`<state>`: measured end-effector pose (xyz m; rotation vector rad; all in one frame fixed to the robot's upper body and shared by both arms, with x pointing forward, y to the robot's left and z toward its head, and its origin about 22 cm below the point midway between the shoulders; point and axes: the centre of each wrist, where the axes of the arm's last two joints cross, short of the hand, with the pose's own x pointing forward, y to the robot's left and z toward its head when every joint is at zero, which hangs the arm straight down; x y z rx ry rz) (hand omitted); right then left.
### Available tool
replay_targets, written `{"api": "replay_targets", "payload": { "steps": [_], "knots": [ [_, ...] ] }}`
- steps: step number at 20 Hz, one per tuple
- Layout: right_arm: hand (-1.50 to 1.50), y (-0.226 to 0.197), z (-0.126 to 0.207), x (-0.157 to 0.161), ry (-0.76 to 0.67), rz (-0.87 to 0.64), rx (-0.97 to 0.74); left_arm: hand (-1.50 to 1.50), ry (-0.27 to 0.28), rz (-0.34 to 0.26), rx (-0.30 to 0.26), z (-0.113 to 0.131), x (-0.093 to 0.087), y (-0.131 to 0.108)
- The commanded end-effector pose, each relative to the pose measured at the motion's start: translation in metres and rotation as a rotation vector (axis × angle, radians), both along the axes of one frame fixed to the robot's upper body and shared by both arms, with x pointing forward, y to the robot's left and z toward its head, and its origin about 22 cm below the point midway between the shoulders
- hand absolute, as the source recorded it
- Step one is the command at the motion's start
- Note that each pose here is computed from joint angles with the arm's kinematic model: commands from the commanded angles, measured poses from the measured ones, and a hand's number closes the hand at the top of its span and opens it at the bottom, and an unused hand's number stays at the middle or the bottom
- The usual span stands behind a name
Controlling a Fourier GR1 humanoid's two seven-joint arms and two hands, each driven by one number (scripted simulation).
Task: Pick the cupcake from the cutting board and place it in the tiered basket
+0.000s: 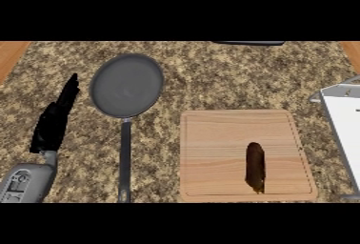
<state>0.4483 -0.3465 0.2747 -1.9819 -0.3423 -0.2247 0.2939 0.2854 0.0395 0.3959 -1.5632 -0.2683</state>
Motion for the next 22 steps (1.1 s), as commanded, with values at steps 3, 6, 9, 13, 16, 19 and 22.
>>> {"api": "replay_targets", "payload": {
  "steps": [3, 6, 9, 13, 16, 19, 22],
  "knots": [
    [1.5, -0.019, -0.011, -0.002, 0.18, -0.327, 0.049, 0.0, 0.006, 0.011, -0.002, -0.008, -0.006, -0.007],
    [1.5, -0.037, -0.023, -0.009, 0.197, -0.336, 0.053, 0.0, 0.01, 0.038, 0.003, 0.001, -0.003, 0.005],
    [1.5, -0.024, -0.017, -0.005, 0.2, -0.323, 0.09, 0.0, 0.013, 0.051, 0.005, -0.018, -0.012, 0.018],
    [1.5, -0.047, -0.018, -0.017, 0.187, -0.247, 0.14, 0.0, 0.019, 0.044, 0.01, -0.014, -0.013, 0.012],
    [1.5, -0.05, -0.027, -0.022, 0.141, -0.216, 0.187, 0.0, 0.02, 0.062, 0.003, -0.016, -0.019, 0.008],
    [1.5, -0.045, -0.04, -0.023, 0.117, -0.186, 0.233, 0.0, 0.016, 0.059, 0.001, 0.005, -0.011, 0.024],
    [1.5, -0.041, -0.068, -0.032, 0.109, -0.152, 0.291, 0.0, 0.015, 0.063, 0.005, -0.011, -0.013, 0.014]
  ]
}}
